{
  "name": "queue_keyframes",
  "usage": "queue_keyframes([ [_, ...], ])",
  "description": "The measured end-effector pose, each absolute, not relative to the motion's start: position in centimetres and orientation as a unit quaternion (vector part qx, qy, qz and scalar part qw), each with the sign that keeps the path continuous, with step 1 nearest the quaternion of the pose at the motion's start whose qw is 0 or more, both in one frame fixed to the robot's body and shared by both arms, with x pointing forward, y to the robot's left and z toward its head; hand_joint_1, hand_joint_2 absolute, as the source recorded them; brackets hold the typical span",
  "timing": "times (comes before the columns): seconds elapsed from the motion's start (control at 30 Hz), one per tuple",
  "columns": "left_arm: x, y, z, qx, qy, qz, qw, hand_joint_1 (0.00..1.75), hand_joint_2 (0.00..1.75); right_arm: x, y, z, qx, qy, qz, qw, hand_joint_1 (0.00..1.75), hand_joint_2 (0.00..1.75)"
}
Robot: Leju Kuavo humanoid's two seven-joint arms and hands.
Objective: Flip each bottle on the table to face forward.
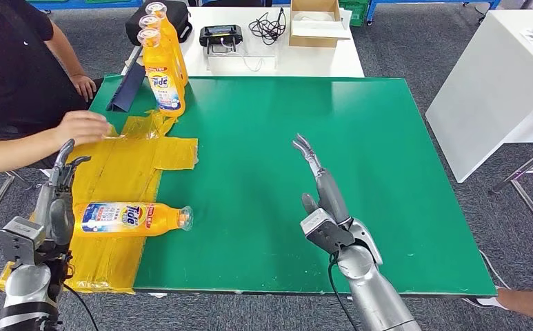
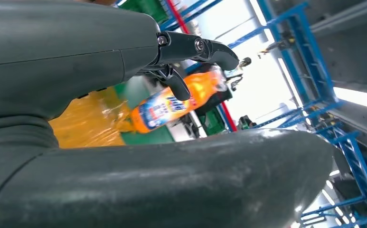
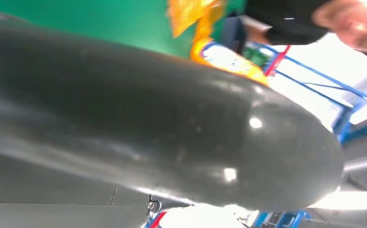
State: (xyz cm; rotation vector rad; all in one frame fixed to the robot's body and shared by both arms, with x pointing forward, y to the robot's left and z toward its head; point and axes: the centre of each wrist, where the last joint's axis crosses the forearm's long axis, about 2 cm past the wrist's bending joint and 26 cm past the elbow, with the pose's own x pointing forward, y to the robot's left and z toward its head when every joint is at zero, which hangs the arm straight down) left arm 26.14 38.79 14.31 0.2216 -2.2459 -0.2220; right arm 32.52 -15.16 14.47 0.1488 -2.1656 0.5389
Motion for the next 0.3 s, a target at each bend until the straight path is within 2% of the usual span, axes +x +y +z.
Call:
queue_keyframes([
  [0.3,27.5,34.5,16.0,0.072,-0.907,-0.125,0.396,0.00,0.00,31.6,-13.0,16.1,0.085,-0.894,0.155,0.412,0.00,0.00],
])
